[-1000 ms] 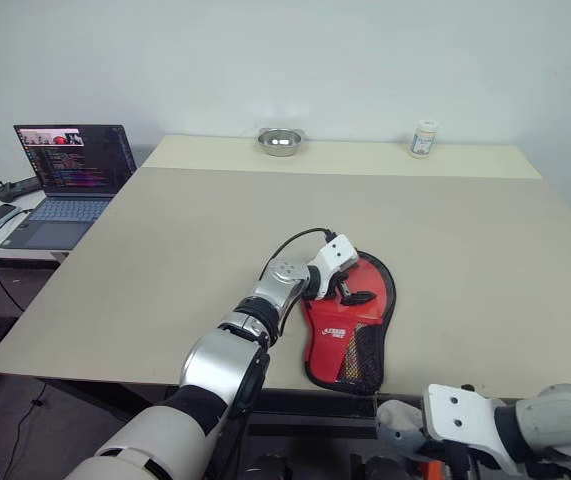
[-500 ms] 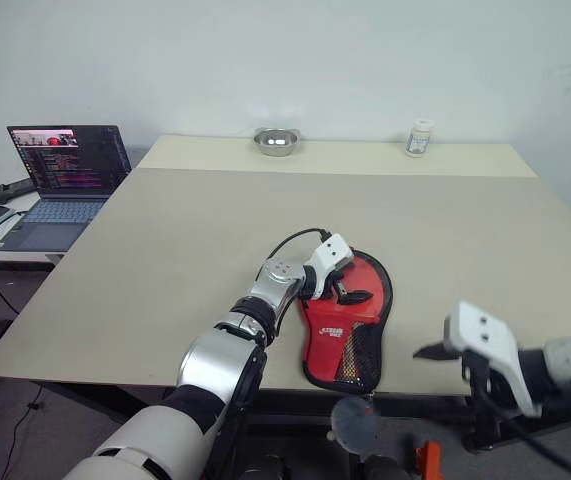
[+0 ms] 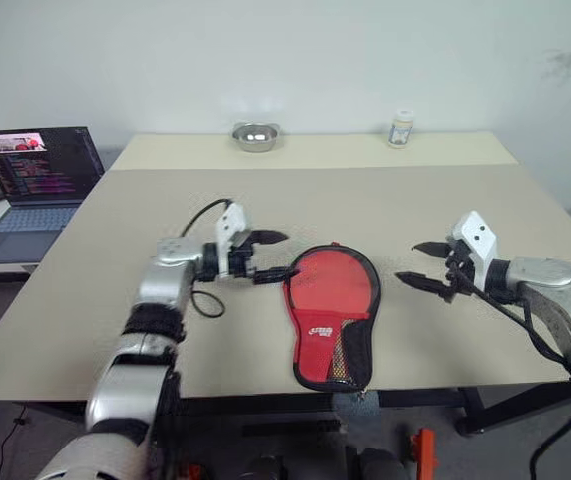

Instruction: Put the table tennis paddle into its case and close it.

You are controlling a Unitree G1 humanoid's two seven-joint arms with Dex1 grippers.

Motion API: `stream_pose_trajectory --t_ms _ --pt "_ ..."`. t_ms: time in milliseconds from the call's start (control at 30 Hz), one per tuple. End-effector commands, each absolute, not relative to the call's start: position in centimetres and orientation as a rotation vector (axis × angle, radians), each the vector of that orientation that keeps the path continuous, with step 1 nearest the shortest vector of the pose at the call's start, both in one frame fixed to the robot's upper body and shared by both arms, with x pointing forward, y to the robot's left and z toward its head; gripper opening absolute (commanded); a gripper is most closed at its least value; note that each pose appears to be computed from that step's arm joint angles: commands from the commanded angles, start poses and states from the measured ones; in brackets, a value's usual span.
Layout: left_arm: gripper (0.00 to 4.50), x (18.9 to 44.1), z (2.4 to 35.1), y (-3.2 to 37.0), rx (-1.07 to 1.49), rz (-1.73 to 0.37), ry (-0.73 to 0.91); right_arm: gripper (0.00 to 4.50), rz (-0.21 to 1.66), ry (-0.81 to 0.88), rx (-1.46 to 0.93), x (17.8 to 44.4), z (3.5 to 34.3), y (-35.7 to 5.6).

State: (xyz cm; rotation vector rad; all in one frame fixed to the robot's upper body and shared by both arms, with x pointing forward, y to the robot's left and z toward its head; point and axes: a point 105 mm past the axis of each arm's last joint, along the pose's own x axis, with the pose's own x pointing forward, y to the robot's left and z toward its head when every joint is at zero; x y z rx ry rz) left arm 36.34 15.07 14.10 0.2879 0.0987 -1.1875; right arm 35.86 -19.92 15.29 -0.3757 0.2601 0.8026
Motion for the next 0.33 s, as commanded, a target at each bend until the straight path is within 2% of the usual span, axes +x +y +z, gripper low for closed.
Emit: stream_pose_trajectory --t_ms 33,167,333 --pt "4.43 35.0 16.6 15.8 0.32 -1.123 0.03 3.97 0.802 0.22 -0.398 37.7 15.5 -21.4" --pt "4.43 34.8 16.9 15.9 0.309 -1.081 0.014 3.97 0.769 0.213 -0.366 39.0 14.9 -21.8" --pt "4.43 35.8 16.5 14.6 0.25 -1.066 -0.005 3.97 0.792 0.235 -0.343 38.3 13.7 -20.9"
